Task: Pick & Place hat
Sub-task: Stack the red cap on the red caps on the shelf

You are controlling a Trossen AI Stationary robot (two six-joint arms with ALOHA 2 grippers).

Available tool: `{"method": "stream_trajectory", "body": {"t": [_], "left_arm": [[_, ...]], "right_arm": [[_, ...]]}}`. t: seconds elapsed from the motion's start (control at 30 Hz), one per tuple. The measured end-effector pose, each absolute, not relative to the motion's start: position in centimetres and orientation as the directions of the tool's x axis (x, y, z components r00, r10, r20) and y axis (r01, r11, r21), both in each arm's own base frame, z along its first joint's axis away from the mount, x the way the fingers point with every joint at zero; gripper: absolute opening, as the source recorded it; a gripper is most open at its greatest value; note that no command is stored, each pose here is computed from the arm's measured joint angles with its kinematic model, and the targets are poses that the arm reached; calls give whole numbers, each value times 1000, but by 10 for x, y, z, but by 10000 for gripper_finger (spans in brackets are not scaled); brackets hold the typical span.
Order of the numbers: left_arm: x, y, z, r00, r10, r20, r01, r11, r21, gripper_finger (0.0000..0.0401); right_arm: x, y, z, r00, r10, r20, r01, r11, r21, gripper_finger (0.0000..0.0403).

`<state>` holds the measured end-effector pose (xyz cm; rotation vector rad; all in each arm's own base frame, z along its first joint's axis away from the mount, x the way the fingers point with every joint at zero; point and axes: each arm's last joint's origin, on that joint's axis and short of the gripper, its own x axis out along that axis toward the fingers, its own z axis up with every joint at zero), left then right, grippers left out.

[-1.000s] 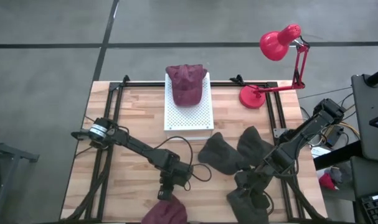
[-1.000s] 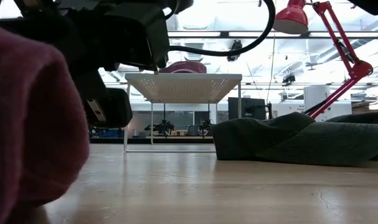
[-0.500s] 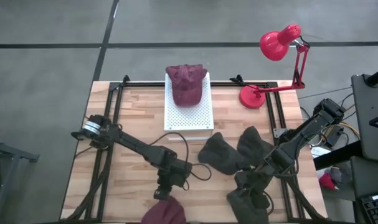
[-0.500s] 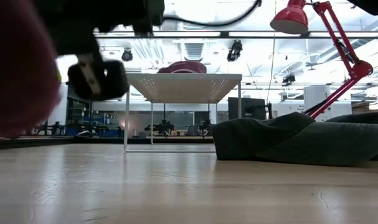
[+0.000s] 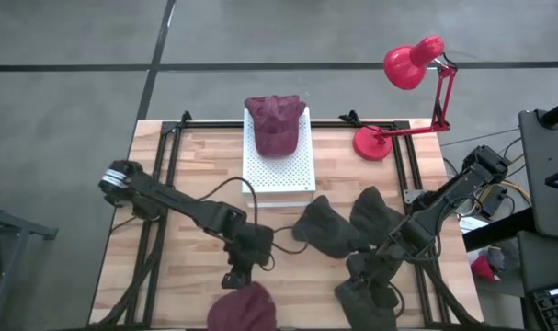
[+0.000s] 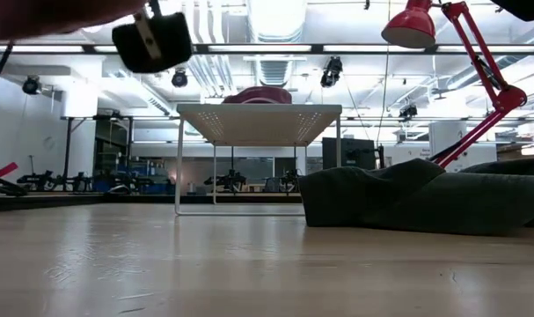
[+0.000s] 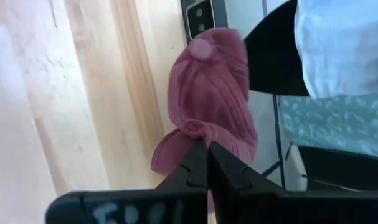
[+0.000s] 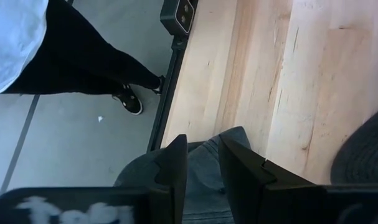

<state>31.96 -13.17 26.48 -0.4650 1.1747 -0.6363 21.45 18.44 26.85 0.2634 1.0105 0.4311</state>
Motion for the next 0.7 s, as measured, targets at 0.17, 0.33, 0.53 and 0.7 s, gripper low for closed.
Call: {"method": "stream_trajectory", "body": {"t": [0.17, 0.33, 0.53, 0.7], "left_arm": [[316, -129, 273, 282, -661, -695, 204, 749, -630, 0], [313, -128, 280, 301, -662, -687, 195, 747, -635, 0], [312, -127, 287, 327, -659, -677, 191, 748, -635, 0], [314, -127, 297, 355, -657, -665, 205, 749, -630, 0]], "right_arm": [[214, 184, 268, 458, 465, -758, -228, 885, 405, 89], [214, 184, 268, 458, 465, -758, -229, 885, 405, 79], [214, 184, 268, 458, 465, -758, -229, 885, 405, 71], [214, 184, 268, 457, 465, -758, -235, 885, 401, 72]]}}
